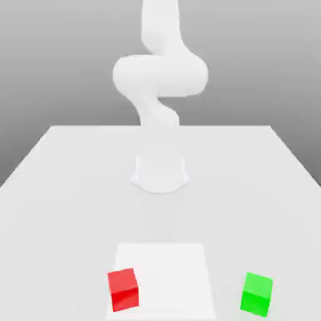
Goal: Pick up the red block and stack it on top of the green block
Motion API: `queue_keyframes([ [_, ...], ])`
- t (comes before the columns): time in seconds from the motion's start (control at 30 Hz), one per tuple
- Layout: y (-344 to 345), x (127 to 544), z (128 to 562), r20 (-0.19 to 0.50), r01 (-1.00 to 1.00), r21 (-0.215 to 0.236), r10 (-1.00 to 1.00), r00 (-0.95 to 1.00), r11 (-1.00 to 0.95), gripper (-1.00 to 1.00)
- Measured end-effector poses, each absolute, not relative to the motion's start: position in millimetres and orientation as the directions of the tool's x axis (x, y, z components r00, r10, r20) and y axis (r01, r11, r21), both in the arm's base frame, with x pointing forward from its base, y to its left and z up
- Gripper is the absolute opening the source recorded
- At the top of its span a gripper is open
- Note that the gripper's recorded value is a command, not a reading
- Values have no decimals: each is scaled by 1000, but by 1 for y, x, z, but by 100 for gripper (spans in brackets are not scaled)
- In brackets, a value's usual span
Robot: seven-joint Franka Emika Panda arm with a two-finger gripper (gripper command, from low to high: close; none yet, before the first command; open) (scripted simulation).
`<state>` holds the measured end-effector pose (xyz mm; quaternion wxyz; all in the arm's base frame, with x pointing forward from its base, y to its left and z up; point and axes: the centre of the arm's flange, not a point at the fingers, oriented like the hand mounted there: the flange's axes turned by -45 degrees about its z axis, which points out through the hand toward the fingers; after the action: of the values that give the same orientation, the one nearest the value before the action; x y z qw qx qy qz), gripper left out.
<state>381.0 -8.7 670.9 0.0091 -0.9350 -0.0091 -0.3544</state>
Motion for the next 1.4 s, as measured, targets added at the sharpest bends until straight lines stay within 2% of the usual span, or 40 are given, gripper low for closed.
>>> queue_keyframes([
  [0.2, -25, 447, 561, 517, 98, -13, 77, 853, -995, 0],
  [0.43, -39, 483, 424, 332, 171, -14, 157, 930, -985, 0],
  [0.6, -52, 483, 326, 192, 218, -11, 212, 958, -976, 0],
  [0.8, -68, 460, 219, 22, 275, 0, 275, 961, -961, 0],
  [0.97, -71, 456, 154, 1, 284, 1, 284, 959, -959, 0],
  [1.0, -71, 456, 147, 1, 284, 1, 284, 959, -959, -100],
  [1.2, -70, 455, 143, -1, 284, 0, 284, 959, -959, -100],
  [1.4, -68, 456, 202, 0, 290, -1, 290, 957, -957, -100],
])
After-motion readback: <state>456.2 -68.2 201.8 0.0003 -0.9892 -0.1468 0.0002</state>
